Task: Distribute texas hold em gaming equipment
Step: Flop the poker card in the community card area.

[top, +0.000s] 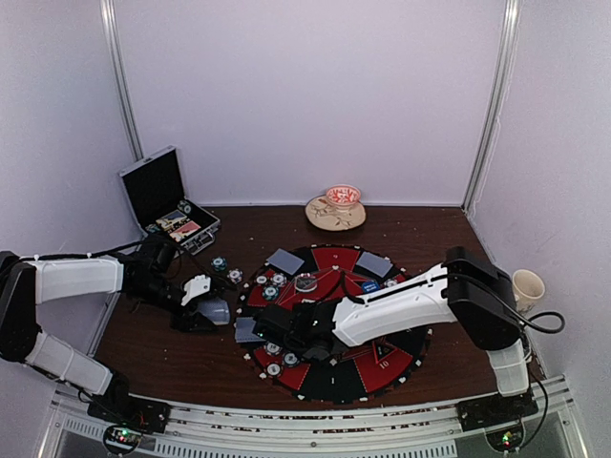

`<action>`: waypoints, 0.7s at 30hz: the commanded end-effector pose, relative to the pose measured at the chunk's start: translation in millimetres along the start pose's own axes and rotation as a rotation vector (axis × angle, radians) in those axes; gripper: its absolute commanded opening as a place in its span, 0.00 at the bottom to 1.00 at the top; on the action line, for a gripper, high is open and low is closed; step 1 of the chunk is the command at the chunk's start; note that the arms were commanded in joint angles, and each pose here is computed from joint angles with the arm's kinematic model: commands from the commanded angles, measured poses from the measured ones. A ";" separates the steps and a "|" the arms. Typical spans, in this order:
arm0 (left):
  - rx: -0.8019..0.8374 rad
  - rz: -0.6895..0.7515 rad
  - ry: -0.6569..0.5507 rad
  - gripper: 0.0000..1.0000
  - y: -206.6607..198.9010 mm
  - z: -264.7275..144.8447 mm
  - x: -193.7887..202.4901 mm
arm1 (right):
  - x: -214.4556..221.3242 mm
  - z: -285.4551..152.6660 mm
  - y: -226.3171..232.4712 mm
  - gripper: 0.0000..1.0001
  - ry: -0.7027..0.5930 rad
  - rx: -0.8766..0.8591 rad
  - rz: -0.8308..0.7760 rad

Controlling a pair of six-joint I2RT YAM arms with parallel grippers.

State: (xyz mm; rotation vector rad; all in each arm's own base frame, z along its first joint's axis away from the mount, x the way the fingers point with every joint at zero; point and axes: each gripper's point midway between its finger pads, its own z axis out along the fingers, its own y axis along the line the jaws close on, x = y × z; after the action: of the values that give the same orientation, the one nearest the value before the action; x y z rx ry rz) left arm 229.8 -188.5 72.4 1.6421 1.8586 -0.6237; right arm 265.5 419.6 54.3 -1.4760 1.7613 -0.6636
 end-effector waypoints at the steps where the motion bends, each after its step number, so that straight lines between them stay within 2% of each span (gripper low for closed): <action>1: -0.010 0.020 -0.028 0.52 3.8 -1.5 -6.8 | -9.2 -10.8 -23.4 0.00 -0.078 -0.017 0.052; 11: -0.008 0.017 -0.025 0.52 3.8 -0.8 -5.7 | -4.9 -8.6 -32.4 0.00 -0.165 -0.043 0.048; 21: -0.007 0.017 -0.025 0.52 3.8 -0.4 -5.4 | -14.5 -2.7 -22.4 0.00 -0.203 -0.089 0.015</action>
State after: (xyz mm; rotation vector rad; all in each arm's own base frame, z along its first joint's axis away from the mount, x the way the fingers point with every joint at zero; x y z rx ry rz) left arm 229.8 -188.5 72.4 1.6424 1.8582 -0.6236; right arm 276.7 416.3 65.7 -1.5346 1.6900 -0.4748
